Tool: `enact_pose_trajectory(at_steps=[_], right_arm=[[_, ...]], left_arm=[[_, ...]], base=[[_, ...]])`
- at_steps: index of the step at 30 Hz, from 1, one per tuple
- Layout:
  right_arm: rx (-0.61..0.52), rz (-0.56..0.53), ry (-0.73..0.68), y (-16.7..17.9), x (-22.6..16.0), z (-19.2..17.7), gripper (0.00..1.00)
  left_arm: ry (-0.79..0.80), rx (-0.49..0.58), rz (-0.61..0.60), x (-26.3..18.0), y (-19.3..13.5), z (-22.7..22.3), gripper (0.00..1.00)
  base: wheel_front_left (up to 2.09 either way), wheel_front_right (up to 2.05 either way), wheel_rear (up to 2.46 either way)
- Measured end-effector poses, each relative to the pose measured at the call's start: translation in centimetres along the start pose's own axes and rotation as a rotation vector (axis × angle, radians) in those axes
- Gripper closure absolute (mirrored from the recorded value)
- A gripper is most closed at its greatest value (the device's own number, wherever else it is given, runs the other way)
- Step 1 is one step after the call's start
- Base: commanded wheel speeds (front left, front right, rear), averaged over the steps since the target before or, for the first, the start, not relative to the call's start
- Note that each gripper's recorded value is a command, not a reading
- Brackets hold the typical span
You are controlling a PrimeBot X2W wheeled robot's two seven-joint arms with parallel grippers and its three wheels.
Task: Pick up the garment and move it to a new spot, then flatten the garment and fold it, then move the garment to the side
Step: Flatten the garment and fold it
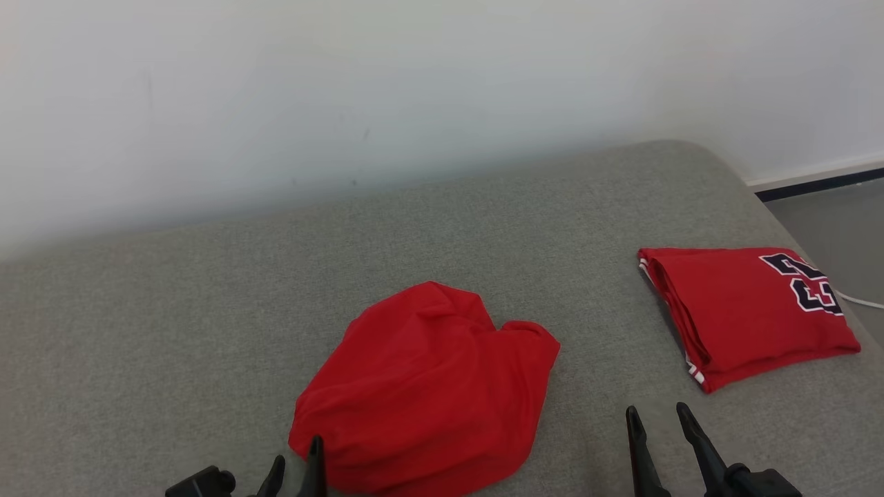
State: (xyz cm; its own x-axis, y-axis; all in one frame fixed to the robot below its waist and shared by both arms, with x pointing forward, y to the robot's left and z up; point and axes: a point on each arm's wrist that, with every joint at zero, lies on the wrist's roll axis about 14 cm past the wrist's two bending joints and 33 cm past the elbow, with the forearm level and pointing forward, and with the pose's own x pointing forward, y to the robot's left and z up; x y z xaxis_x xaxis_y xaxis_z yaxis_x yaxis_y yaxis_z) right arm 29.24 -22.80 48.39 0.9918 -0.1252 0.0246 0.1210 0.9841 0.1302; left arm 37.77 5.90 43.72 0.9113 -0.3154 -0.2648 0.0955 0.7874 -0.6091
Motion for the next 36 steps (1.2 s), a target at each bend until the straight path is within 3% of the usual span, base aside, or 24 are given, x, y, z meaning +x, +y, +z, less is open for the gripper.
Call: enact_pose_trajectory(at_steps=[7,8,9,10,15,19,25,27,36], right_arm=[[-0.001,-0.031,0.003,-0.8,-0.5,0.0,0.0],[-0.002,-0.034,0.004,-0.9,-0.5,-0.1,0.0],[-0.002,-0.037,0.004,-1.0,-0.6,-0.1,0.0],[-0.002,-0.038,0.005,-1.0,-0.6,-0.1,0.0],[-0.002,-0.036,0.005,-1.0,-0.5,-0.1,0.0],[-0.001,-0.025,-0.002,-0.7,-0.3,0.1,0.0],[0.007,-0.005,-0.017,0.0,0.2,0.5,0.0],[0.019,-0.017,-0.032,-0.3,0.2,1.0,0.0],[0.027,-0.097,-0.025,-2.5,-1.2,0.8,0.0]], left_arm=[[0.069,0.05,-0.015,1.3,-0.7,-1.3,0.0],[0.066,0.058,-0.017,1.4,-0.8,-1.3,0.48],[0.067,0.07,-0.022,1.5,-0.9,-1.3,0.66],[0.063,0.088,-0.028,1.6,-1.0,-1.2,0.99],[0.03,0.169,-0.057,1.9,-1.5,-0.2,1.0],[-0.024,0.287,-0.13,3.2,-3.9,2.1,1.0],[-0.101,0.536,-0.345,5.9,-12.1,5.9,1.0],[-0.153,0.625,-0.447,7.0,-16.7,7.7,1.0],[-0.438,0.798,-0.817,5.1,-31.3,11.3,1.0]], base=[[0.0,0.0,0.0],[0.0,0.0,0.0],[0.0,0.0,0.0],[0.0,0.0,0.0],[0.0,0.0,0.0],[0.0,0.0,0.0],[0.0,0.0,0.0],[0.0,0.0,0.0],[0.0,0.0,0.0]])
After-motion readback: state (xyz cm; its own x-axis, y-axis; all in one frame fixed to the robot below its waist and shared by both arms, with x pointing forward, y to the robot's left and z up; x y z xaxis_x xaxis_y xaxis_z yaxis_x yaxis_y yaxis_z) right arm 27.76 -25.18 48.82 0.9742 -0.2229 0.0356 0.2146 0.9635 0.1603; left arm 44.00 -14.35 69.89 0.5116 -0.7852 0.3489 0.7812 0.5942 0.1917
